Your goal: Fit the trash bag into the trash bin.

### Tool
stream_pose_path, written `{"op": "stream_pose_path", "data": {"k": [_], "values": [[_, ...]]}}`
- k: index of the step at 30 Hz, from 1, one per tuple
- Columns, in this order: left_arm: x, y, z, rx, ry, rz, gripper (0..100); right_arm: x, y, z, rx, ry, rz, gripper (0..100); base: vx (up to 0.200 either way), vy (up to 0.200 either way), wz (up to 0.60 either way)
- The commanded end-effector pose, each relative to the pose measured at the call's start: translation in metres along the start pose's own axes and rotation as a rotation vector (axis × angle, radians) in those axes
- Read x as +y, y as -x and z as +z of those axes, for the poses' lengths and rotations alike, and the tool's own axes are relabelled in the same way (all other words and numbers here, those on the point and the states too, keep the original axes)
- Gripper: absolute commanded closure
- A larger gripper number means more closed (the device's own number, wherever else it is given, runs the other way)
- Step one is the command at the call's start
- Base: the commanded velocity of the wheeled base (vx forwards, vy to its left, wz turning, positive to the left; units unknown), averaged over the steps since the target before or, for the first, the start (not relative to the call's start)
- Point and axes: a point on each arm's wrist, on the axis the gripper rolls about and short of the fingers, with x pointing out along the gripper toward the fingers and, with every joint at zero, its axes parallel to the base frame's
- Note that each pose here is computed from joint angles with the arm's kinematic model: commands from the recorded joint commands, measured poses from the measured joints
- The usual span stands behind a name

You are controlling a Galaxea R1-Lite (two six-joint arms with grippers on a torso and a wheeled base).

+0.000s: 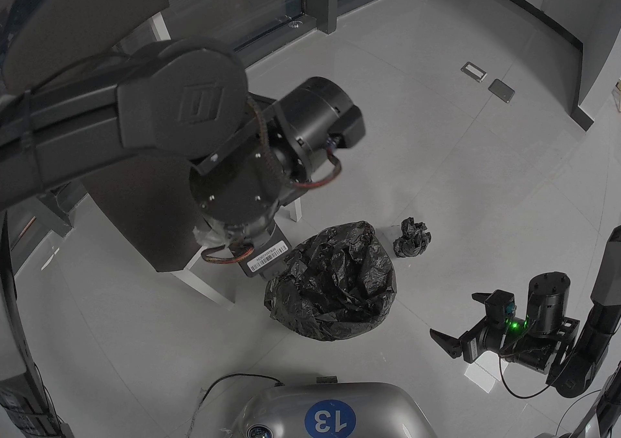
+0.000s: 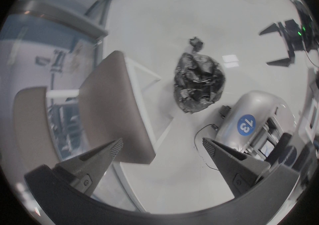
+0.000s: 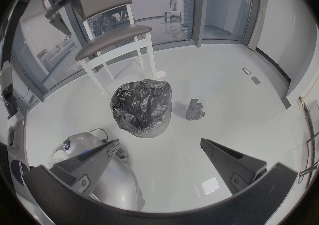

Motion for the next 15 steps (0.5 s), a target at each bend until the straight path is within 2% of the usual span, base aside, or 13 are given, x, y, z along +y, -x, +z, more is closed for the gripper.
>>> {"op": "stream_pose_path", "data": {"k": [1,2,5,10,11,15], "values": [[0.031,-0.095,0.01,-0.063,-0.149,-0.239,0,0.002,0.004,0.005,-0.034,0.013,0.009,0,0.0,0.0,0.0],[0.026,-0.103,0.009,-0.023,-0.152,-0.274,0,0.002,0.003,0.005,-0.035,0.014,0.01,0,0.0,0.0,0.0],[0.019,-0.109,0.008,0.014,-0.151,-0.3,0,0.002,0.002,0.006,-0.039,0.019,0.01,0,0.0,0.0,0.0],[0.017,-0.099,-0.004,0.103,-0.152,-0.345,0,0.003,0.003,0.005,-0.031,0.021,0.017,0,0.0,0.0,0.0],[0.017,-0.083,-0.018,0.202,-0.127,-0.385,0,0.004,0.003,0.004,-0.026,0.023,0.02,0,0.0,0.0,0.0],[0.005,-0.057,-0.037,0.429,-0.084,-0.439,0,0.004,0.002,0.004,-0.024,0.023,0.022,0,0.0,0.0,0.0]]}}
